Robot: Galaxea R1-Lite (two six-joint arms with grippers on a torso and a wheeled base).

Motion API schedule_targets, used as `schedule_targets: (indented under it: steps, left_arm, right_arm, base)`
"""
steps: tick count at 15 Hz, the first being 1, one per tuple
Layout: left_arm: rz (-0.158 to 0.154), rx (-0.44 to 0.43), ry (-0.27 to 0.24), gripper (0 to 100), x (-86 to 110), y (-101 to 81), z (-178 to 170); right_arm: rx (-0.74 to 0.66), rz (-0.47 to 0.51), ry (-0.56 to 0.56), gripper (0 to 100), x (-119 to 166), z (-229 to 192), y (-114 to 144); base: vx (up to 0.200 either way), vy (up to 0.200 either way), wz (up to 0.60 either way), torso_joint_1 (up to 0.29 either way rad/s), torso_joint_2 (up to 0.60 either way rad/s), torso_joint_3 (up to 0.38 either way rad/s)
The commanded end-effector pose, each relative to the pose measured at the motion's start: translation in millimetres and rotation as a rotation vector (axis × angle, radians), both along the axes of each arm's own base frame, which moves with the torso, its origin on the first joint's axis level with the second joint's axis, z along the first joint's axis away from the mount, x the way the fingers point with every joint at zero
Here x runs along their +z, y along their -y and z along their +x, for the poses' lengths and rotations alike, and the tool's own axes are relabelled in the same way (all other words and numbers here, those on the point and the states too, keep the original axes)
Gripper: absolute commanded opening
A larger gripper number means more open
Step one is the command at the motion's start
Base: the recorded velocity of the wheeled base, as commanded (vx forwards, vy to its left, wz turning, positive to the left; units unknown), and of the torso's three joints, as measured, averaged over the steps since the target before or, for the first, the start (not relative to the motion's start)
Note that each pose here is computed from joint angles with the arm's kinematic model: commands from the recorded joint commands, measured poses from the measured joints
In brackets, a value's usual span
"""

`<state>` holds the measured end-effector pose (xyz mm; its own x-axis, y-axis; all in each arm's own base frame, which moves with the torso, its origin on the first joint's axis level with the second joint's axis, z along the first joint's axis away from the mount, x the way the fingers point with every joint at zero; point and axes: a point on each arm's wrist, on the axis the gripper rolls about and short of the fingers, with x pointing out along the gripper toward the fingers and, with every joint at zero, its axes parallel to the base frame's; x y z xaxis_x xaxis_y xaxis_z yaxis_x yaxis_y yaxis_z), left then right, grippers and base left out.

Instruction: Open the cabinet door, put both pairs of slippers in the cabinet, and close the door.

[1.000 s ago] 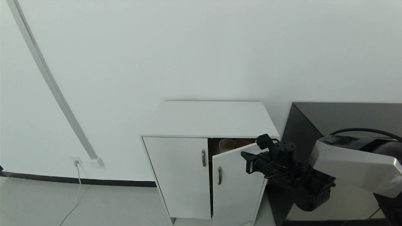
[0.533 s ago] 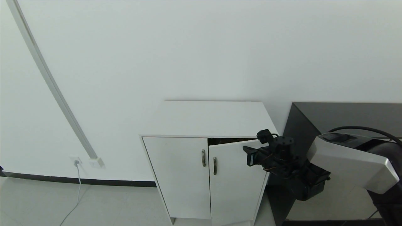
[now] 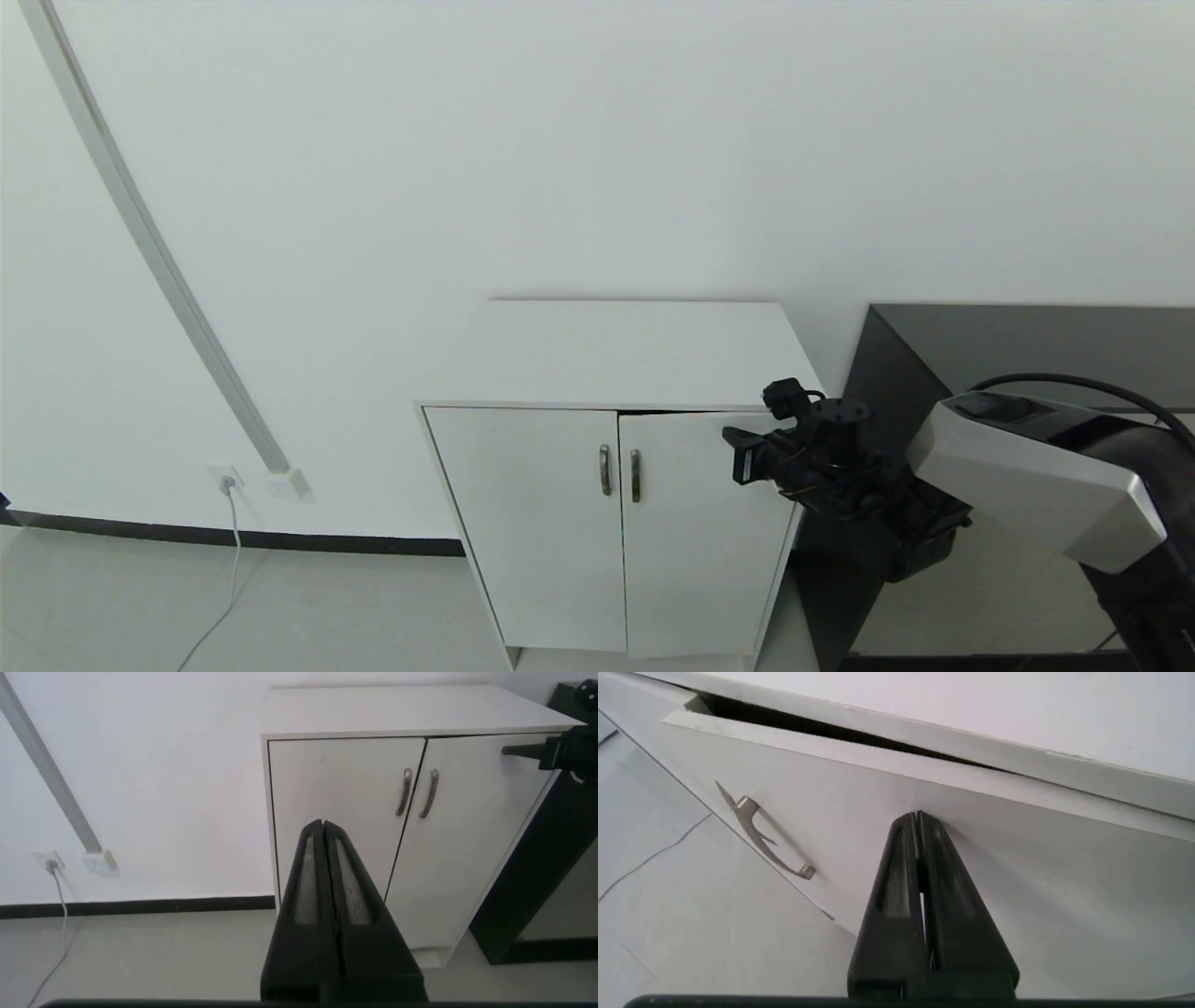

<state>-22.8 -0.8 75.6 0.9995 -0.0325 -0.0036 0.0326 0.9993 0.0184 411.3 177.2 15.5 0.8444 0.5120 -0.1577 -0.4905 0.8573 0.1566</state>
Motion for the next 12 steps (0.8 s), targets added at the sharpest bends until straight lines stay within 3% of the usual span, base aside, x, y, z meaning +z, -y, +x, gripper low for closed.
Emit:
schedule_targets:
  steps: [1, 12]
  left_arm:
    - [0.0, 0.0, -0.001, 0, -0.2, 0.0, 0.0]
    - [-0.002, 0.0, 0.0, 0, 0.0, 0.0, 0.0]
  right_arm:
    - [-0.008, 0.002, 0.003, 0, -1.2, 3.2, 2.7]
    - [-0.016, 0.002, 0.003, 0, -2.5, 5.5, 4.8]
  base:
    - [0.0, 0.0, 0.0, 0.0, 0.0, 0.0]
    - [0.0, 0.0, 0.0, 0.0, 0.0, 0.0]
